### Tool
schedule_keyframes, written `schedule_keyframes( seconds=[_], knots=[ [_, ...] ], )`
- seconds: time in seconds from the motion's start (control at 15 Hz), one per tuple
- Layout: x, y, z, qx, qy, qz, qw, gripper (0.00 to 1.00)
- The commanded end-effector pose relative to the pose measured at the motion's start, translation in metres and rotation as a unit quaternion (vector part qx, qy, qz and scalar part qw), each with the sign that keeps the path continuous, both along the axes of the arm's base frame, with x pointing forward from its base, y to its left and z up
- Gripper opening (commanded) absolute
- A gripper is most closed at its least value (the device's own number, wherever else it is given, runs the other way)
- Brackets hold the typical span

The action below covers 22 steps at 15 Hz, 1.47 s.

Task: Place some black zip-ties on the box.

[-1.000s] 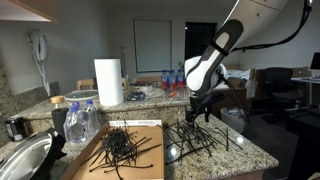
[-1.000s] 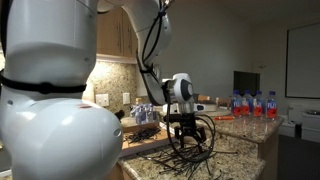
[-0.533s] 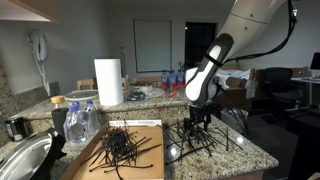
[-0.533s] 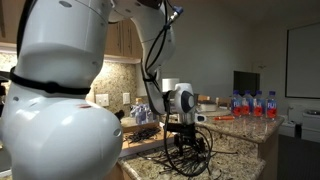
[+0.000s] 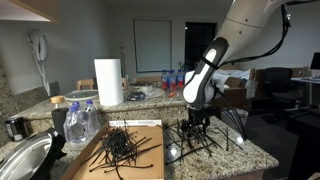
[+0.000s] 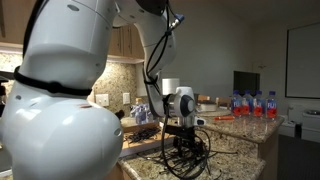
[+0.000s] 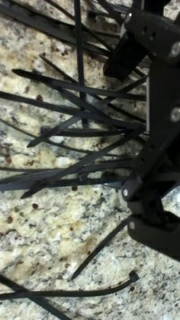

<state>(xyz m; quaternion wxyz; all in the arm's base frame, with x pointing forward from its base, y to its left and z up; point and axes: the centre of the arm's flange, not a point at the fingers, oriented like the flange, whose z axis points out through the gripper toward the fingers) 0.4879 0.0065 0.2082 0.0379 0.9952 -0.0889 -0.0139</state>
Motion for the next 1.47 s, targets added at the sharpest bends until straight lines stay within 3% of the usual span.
schedule_keyframes(
  seconds=[0.0,0.53,0.6,0.67,1.2,1.4],
  knots=[
    [0.003,0.003,0.000,-0.006,-0.003,-0.001,1.0000,1.00],
    [0.006,0.005,0.004,-0.007,-0.004,0.005,1.0000,0.98],
    [0.006,0.005,0.003,-0.007,-0.003,0.007,0.9999,0.73],
    [0.007,0.005,0.002,-0.007,0.000,0.008,0.9999,0.73],
    [0.010,0.011,0.001,-0.011,0.014,0.020,0.9996,0.23],
    [0.012,0.009,0.004,-0.013,0.019,0.018,0.9996,0.09]
  ],
)
